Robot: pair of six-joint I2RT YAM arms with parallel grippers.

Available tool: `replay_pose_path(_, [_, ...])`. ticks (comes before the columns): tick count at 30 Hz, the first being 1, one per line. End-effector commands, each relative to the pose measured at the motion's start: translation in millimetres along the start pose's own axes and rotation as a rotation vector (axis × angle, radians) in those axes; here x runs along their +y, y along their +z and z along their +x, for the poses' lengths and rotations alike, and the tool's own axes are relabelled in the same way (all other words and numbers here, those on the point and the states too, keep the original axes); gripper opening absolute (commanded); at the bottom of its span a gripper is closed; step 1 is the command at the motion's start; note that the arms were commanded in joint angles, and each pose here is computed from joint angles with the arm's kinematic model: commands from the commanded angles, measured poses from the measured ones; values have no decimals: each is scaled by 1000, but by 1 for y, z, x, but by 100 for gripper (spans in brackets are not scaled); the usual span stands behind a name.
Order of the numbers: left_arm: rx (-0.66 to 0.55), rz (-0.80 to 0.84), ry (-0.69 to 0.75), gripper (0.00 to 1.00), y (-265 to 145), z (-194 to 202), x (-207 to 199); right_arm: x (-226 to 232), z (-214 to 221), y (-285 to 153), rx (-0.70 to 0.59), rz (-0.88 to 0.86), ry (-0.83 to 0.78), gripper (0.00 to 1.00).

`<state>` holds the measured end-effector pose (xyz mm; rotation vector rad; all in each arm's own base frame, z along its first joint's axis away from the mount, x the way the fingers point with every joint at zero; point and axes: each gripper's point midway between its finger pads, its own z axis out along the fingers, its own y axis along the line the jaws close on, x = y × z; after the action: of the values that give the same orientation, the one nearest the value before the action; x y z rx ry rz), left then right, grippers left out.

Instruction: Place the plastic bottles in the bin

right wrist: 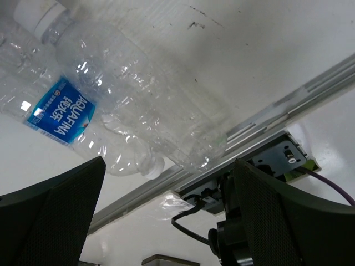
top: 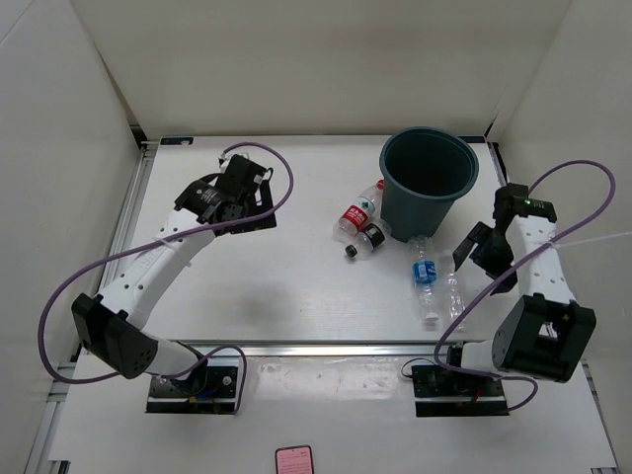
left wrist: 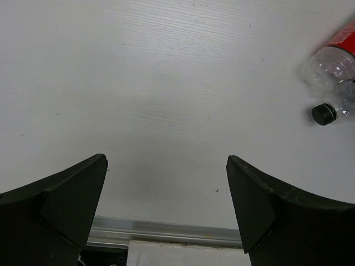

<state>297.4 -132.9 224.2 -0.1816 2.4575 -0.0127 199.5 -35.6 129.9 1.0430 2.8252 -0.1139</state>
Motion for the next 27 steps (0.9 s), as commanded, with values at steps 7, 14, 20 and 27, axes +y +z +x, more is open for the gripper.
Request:
replay_pose_path(7, [30,46,21,100,4,5,-10,21,6,44,89,-50,-18,99])
replay_pose_path(14, [92,48,29,100,8,21,-10,33,6,66,160,-50,11,99])
replay_pose_path(20, [80,66,13,100,2,17,-13,37,16,90,255,-29,40,84])
replay_pose_path(27, [118,83,-3,100,1,22,-17,40,11,105,286,3,38,59])
